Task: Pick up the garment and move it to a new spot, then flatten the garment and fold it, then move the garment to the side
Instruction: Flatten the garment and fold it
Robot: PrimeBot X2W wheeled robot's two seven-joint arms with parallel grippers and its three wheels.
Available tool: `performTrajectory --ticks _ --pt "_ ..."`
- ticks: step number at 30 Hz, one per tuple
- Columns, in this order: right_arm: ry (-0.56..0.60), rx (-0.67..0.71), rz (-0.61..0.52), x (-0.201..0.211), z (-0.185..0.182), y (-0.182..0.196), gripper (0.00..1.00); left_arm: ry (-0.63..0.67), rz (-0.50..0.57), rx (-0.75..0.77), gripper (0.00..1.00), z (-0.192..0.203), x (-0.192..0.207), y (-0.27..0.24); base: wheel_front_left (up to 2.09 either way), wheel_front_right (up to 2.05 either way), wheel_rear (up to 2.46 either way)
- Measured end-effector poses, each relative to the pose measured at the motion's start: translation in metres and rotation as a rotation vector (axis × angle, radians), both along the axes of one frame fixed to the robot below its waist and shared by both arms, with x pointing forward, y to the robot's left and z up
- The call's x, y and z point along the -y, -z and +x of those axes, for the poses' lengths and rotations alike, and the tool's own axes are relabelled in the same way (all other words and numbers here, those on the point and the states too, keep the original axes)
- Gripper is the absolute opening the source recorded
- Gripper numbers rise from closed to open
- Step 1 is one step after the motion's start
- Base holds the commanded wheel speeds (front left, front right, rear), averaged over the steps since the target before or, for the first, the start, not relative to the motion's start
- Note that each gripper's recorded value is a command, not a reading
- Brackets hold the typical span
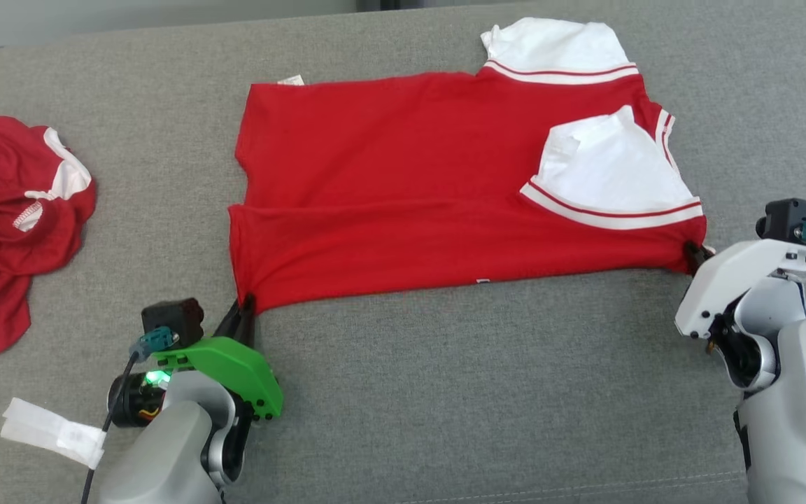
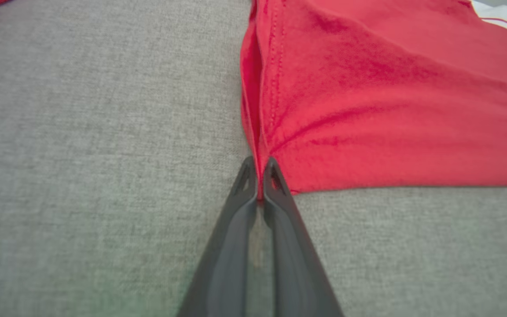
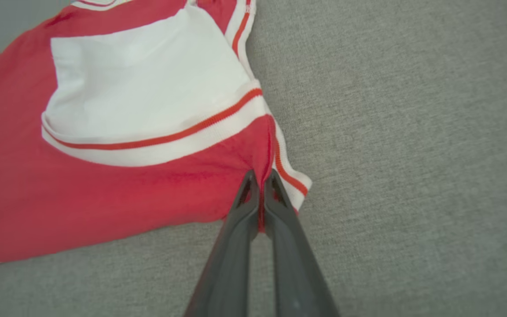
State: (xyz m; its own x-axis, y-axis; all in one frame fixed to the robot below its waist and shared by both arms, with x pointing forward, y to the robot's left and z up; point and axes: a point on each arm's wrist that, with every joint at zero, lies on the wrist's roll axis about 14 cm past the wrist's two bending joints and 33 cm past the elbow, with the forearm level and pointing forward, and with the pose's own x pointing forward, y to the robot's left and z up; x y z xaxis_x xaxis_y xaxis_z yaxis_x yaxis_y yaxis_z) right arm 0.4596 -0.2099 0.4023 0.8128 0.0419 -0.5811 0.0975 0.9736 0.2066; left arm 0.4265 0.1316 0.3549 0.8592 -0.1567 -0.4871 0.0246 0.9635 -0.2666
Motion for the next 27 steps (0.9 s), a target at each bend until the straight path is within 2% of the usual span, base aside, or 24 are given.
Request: performTrajectory --ticks 12,17,18,19,27 --pt "-0.004 -0.054 0.052 -0.005 -0.076 0.002 0.00 -0.028 0.009 -0.038 0.00 -0.050 -0.023 -0.006 0.00 0.00 0.00" --pt "0.015 -0.070 0.106 -0.006 -0.097 0.008 0.00 -0.064 0.003 -0.064 0.00 -0.067 -0.028 -0.004 0.00 0.00 0.00" --pt "0.020 -0.059 0.111 -0.006 -0.097 0.008 1.00 -0.069 0.002 -0.065 0.46 -0.069 -0.028 -0.004 0.00 0.00 0.00" --pt "0.023 -0.056 0.116 -0.006 -0.098 0.008 1.00 -0.073 0.002 -0.064 1.00 -0.070 -0.028 -0.005 0.00 0.00 0.00" --pt "0.011 0.044 0.072 -0.005 -0.074 -0.016 1.00 -0.099 -0.011 -0.050 1.00 -0.069 -0.031 -0.015 0.00 0.00 0.00"
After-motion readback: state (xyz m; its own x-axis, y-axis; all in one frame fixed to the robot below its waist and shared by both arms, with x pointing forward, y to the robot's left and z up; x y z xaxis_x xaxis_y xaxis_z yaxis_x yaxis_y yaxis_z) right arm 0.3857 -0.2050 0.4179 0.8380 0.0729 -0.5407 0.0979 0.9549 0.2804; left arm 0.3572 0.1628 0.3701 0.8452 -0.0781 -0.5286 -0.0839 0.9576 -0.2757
